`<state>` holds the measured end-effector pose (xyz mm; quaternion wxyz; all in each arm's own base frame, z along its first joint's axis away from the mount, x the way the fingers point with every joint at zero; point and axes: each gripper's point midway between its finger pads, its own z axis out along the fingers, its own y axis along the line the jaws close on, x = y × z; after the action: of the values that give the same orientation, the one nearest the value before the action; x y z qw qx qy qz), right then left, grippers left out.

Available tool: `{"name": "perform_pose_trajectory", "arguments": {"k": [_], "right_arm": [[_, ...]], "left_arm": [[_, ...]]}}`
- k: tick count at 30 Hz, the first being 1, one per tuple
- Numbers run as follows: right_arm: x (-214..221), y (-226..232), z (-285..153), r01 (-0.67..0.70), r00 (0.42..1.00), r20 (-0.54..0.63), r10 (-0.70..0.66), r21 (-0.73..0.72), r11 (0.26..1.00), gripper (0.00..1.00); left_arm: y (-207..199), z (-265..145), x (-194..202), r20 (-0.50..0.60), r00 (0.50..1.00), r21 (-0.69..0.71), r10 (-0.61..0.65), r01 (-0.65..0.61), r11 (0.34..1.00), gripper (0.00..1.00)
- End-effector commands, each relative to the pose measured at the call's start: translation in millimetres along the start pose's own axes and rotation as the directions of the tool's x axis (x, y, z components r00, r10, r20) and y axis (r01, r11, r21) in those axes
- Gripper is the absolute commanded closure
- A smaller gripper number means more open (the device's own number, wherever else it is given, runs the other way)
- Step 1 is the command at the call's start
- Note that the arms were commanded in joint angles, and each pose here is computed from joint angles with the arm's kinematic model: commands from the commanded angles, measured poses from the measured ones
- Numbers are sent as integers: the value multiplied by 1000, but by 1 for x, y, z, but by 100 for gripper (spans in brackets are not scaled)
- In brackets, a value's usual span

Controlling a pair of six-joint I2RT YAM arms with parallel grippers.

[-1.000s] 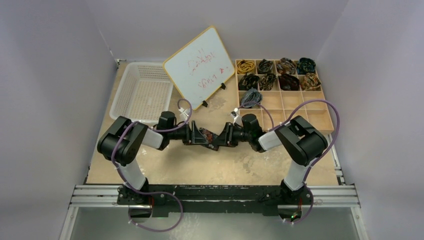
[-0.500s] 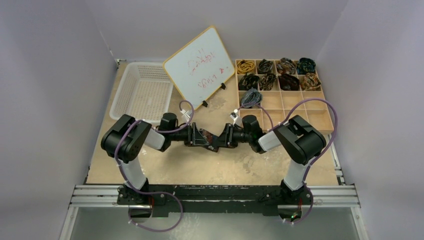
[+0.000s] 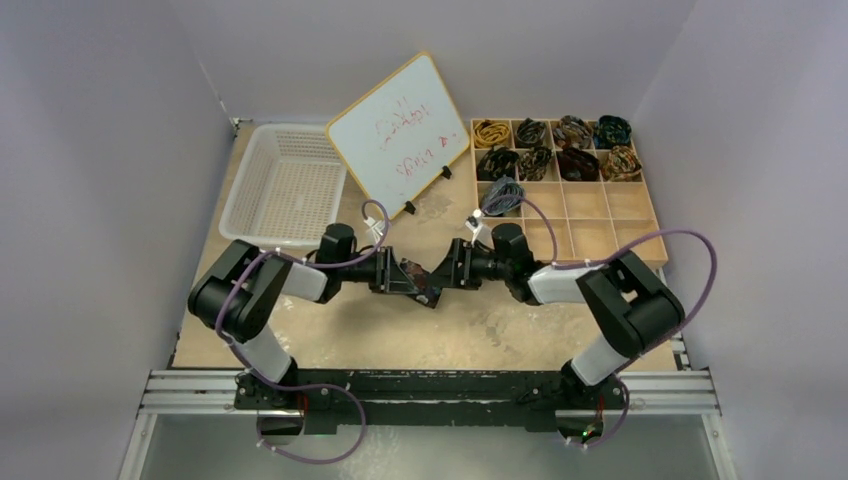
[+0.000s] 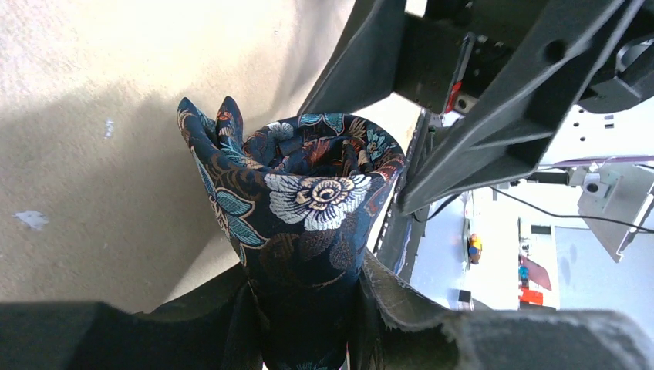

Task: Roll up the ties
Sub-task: Pick up the tie at the center of the board.

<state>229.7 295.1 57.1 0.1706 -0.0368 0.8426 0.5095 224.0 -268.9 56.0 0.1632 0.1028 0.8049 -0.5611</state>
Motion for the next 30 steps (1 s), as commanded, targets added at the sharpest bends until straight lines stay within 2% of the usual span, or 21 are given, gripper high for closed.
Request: {"name": "perform_pose_trajectory", "arguments": {"k": [1,9,14,18,30], "right_arm": [[-22,19,-16,159,985,70,-159,0,987,21],[-26,85,-47,384,922,123,-367,-191,903,11],[-26,142,-74,503,864,181,-470,-339,795,1],[-19,174,-96,563,822,196,-535,-418,713,1],[-2,170,-88,556,812,100,-574,-432,710,1]], "left_arm": [[-23,-7,-1,-21,994,62,108,-106,992,76],[-74,-32,2,-30,972,148,232,-225,963,76],[-119,-46,10,-45,942,235,333,-314,920,76],[-145,-50,10,-42,924,270,380,-356,895,76],[-173,-50,8,-71,897,322,436,-393,861,76]]}}
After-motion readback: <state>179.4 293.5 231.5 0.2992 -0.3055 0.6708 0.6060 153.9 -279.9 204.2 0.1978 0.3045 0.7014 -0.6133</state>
